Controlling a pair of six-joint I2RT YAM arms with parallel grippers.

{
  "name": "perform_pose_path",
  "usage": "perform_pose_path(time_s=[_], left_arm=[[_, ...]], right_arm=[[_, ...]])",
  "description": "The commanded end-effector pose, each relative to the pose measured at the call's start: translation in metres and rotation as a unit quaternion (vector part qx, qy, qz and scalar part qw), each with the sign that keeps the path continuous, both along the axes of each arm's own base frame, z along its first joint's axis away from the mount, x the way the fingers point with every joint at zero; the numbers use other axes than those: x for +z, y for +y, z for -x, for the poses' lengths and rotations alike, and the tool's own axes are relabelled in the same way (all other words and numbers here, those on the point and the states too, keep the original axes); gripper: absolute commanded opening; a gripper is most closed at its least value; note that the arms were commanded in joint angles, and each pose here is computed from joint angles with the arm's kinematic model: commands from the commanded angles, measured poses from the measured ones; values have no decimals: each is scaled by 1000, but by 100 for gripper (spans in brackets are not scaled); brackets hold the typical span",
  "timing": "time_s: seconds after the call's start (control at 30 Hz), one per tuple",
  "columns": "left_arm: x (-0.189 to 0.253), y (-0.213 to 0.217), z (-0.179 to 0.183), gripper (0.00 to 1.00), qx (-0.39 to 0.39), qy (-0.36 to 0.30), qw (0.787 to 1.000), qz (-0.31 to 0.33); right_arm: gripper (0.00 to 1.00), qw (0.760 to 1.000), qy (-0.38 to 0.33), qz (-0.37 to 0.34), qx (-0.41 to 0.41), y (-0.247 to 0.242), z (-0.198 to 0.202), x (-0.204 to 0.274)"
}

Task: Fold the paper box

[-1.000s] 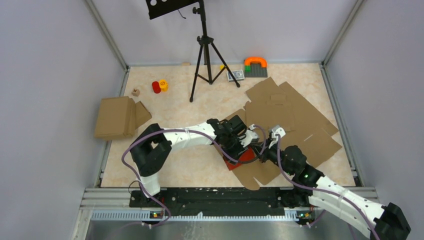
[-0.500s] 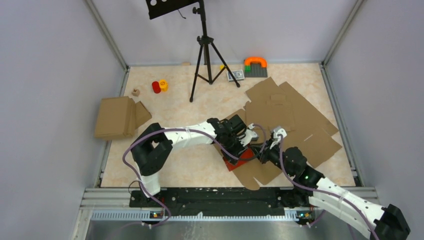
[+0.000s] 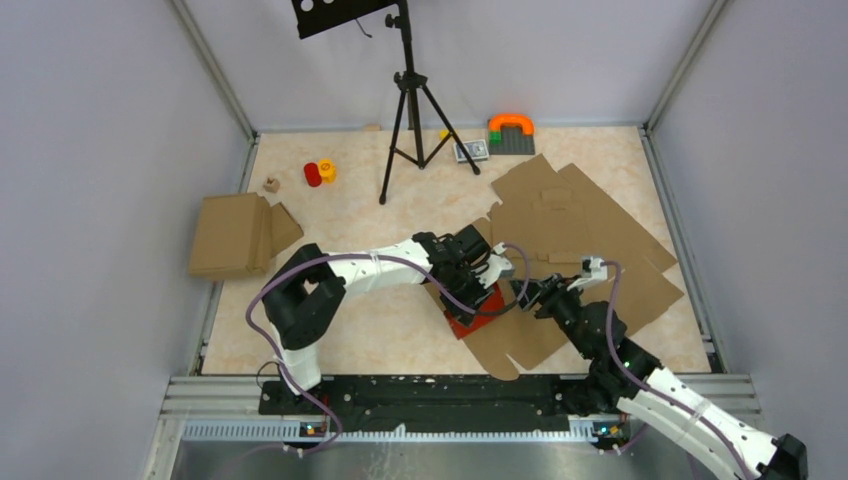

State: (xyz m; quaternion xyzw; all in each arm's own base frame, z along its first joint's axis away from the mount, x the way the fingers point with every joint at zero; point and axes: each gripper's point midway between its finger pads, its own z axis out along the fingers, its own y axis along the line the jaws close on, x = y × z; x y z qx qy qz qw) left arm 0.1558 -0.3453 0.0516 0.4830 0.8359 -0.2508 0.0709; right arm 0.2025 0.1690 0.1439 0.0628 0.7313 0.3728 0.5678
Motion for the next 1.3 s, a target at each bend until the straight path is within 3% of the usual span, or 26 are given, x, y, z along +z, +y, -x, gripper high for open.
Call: perform_pose_path(time_s=[0.0, 0.3, 0.9, 1.27], left_arm=[[16, -8, -3, 21, -7, -8, 999, 32], [20, -7, -1, 22, -5, -8, 999, 42], [24, -11, 1, 22, -10, -7, 998, 59], [29, -14, -1, 21, -12, -15, 998, 67]], right_arm=[[57, 990, 86, -57, -96, -22, -8, -12], [47, 989, 76, -116, -57, -1, -10, -1], [56, 971, 76, -226, 16, 38, -16, 33], [63, 976, 138, -159, -51, 25, -27, 0]])
